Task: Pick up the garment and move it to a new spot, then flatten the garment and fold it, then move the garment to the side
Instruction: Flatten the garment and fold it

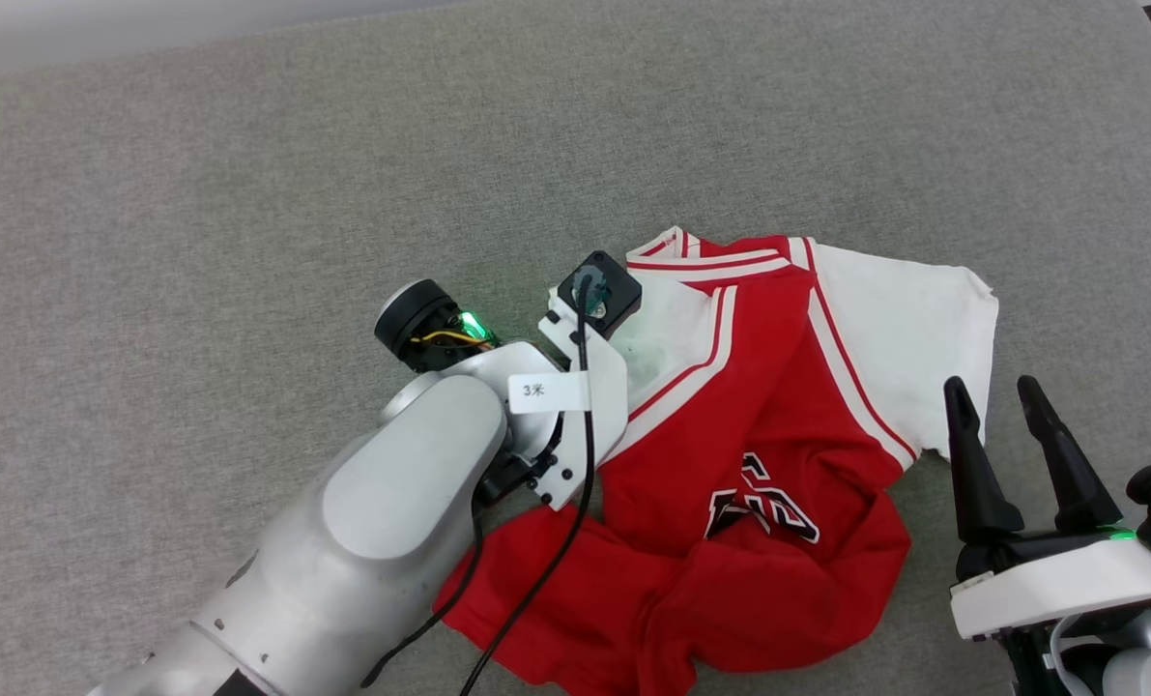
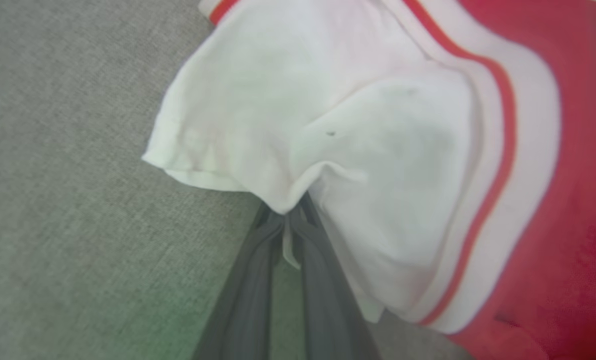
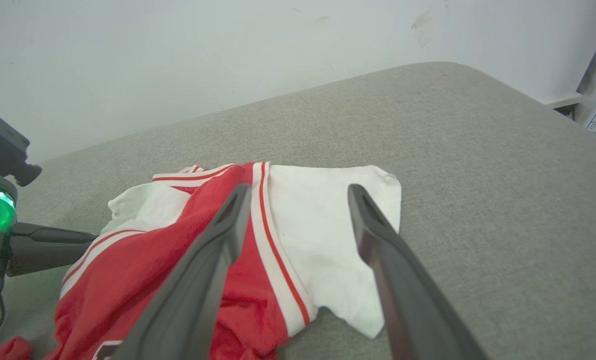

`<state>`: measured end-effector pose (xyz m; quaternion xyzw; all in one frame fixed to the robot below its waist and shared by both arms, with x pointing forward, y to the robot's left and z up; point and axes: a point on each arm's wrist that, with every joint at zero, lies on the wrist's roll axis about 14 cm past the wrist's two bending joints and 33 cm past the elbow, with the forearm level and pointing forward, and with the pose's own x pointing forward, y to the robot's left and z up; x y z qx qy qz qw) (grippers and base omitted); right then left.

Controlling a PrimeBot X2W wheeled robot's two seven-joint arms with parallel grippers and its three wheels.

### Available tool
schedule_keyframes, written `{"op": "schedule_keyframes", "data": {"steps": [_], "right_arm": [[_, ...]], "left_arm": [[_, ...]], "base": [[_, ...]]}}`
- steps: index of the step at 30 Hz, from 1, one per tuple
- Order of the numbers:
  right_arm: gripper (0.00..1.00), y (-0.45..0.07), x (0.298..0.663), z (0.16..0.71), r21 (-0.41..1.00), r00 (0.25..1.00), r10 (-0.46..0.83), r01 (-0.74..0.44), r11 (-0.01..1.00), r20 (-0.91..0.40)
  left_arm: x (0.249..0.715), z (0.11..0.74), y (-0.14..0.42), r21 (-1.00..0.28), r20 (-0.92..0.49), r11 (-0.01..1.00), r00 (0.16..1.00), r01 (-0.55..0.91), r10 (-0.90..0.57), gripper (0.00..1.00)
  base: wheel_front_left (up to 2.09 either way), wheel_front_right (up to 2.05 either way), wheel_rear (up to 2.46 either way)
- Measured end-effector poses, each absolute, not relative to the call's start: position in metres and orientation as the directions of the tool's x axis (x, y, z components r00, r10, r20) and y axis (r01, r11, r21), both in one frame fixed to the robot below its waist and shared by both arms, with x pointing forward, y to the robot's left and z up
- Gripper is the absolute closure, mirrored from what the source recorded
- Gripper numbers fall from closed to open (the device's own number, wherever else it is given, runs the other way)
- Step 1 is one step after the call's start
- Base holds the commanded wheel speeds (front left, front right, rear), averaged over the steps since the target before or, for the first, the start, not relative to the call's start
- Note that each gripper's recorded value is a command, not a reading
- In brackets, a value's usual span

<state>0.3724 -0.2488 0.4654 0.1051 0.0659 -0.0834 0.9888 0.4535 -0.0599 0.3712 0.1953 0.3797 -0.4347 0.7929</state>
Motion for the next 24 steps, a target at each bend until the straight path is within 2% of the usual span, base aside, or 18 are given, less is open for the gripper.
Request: {"op": "schedule_keyframes", "data": {"steps": [4, 12, 18, 24], "right_arm": [[0.0, -0.251, 0.375, 0.468, 0.202, 0.979, -0.155, 0.18, 0.963, -0.136], [0.0, -0.25, 0.381, 0.482, 0.192, 0.985, -0.144, 0.16, 0.968, -0.095], [0.0, -0.236, 0.39, 0.492, 0.186, 0.993, -0.095, 0.108, 0.977, -0.076], [0.0, -0.22, 0.399, 0.499, 0.186, 0.997, -0.043, 0.055, 0.981, -0.069]], "left_arm": [[0.461, 0.38, -0.054, -0.006, -0.727, 0.561, 0.382, 0.828, -0.571, 1.0], [0.483, 0.419, -0.001, 0.054, -0.601, 0.698, 0.581, 0.714, -0.548, 1.0], [0.477, 0.437, 0.066, 0.052, -0.547, 0.837, 0.717, 0.544, -0.432, 1.0], [0.445, 0.43, 0.128, -0.015, -0.556, 0.942, 0.781, 0.334, -0.286, 1.0]], "base": [[0.0, 0.0, 0.0], [0.0, 0.0, 0.0], [0.0, 0.0, 0.0], [0.0, 0.0, 0.0]]}}
